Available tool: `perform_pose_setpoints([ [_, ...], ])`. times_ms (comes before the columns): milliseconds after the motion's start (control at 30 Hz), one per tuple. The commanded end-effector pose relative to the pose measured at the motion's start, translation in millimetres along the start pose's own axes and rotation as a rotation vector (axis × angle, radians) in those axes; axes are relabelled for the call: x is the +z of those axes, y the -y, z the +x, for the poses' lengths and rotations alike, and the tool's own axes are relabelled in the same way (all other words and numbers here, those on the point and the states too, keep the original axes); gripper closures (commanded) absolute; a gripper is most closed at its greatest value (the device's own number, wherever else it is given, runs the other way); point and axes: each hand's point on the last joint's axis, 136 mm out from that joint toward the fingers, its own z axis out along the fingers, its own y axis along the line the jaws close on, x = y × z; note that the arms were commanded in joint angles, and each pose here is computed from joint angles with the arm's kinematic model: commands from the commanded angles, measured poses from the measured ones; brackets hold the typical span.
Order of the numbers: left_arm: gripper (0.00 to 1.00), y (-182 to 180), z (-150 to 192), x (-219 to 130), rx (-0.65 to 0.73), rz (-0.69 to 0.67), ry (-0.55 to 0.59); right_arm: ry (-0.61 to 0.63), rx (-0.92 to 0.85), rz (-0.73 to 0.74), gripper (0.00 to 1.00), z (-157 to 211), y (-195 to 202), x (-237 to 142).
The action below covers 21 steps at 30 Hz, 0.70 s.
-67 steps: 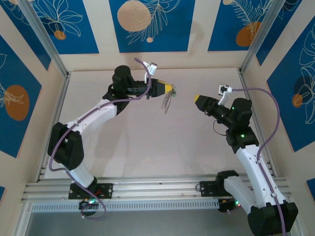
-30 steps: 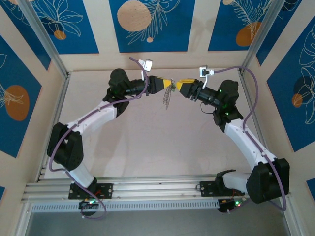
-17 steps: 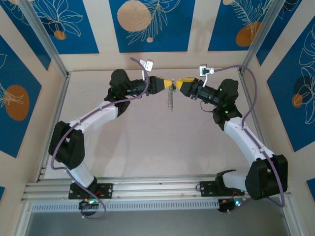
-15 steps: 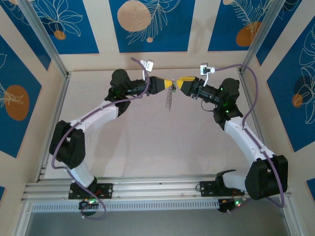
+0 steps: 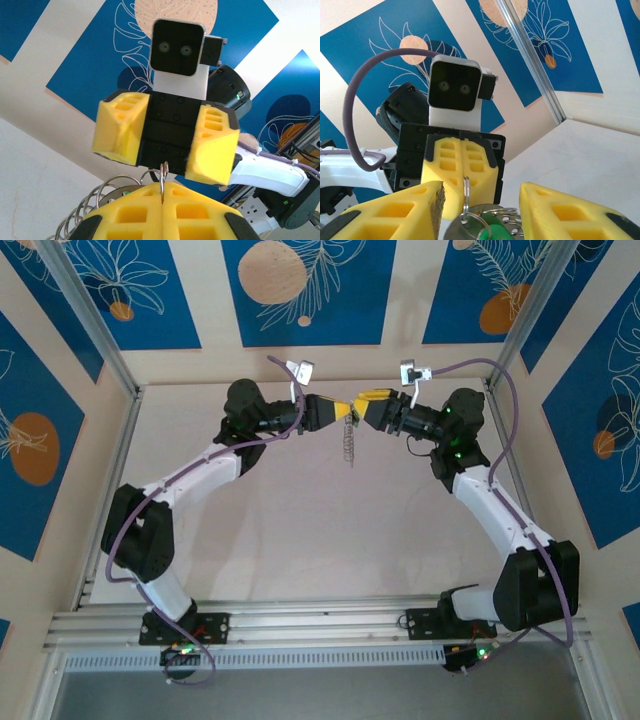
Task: Put the keys on the keyring
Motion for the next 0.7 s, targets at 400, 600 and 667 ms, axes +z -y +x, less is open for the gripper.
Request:
perform_pose_setpoints([
  [400, 1.00, 19, -12, 4, 0.070, 0.056, 0.008, -0.018, -0.011, -0.061, 0.67, 1, -8, 5],
  [600, 1.00, 18, -12, 6, 0.070, 0.056, 0.006, -0.030, -0.004, -0.070, 0.70, 4, -8, 6],
  [667, 1.00, 18, -11, 6, 0.068, 0.057, 0.004, -0.031, -0.002, -0.069, 0.72, 5, -7, 6],
])
